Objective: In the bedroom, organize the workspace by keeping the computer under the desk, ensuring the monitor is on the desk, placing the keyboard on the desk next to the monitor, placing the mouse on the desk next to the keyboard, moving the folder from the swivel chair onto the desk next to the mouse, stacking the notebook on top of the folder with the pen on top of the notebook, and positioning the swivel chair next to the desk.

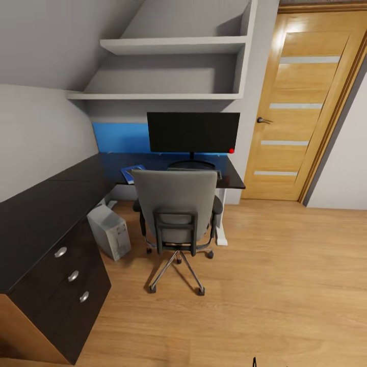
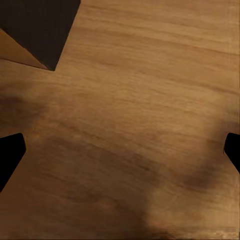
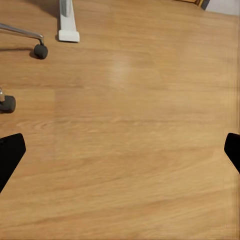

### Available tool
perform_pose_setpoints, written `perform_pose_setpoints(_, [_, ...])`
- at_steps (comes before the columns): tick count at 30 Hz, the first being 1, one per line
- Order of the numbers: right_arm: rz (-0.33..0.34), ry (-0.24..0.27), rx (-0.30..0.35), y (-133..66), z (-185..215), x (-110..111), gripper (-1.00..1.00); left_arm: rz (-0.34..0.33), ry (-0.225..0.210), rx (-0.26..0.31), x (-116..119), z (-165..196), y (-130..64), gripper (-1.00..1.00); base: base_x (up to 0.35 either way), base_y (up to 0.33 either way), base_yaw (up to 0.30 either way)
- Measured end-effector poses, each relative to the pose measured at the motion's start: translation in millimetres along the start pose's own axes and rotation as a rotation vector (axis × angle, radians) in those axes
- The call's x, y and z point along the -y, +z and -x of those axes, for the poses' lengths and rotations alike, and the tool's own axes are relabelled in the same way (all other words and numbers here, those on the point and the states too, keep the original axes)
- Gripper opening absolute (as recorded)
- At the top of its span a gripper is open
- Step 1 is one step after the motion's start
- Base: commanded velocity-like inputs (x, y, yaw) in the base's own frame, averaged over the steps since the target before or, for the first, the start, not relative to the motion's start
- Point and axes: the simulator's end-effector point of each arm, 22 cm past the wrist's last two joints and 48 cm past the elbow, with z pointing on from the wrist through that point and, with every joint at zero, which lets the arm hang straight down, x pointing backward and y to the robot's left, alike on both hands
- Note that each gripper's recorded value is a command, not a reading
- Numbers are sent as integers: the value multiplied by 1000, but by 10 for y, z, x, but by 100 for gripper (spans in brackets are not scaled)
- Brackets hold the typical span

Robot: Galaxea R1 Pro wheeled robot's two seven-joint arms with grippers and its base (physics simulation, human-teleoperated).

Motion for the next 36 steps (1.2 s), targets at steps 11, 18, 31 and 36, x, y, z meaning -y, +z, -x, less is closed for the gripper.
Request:
perform_pose_setpoints(11, [4, -3, 0, -64, 203, 34, 100, 31, 44, -104, -329, -217, -188, 100, 0, 0, 0])
perform_pose_setpoints(18, [4, -16, -31, -115, 260, 42, 100, 37, 60, -148, -454, -459, -418, 100, 0, 0, 0])
perform_pose_setpoints(31, [12, -33, -119, -1124, -263, 380, 100, 13, 8, 86, -613, -594, -1145, 100, 0, 0, 0])
perform_pose_setpoints(36, [27, -54, -118, -1240, -249, 545, 100, 7, -17, 166, -596, -481, -1353, 100, 0, 0, 0])
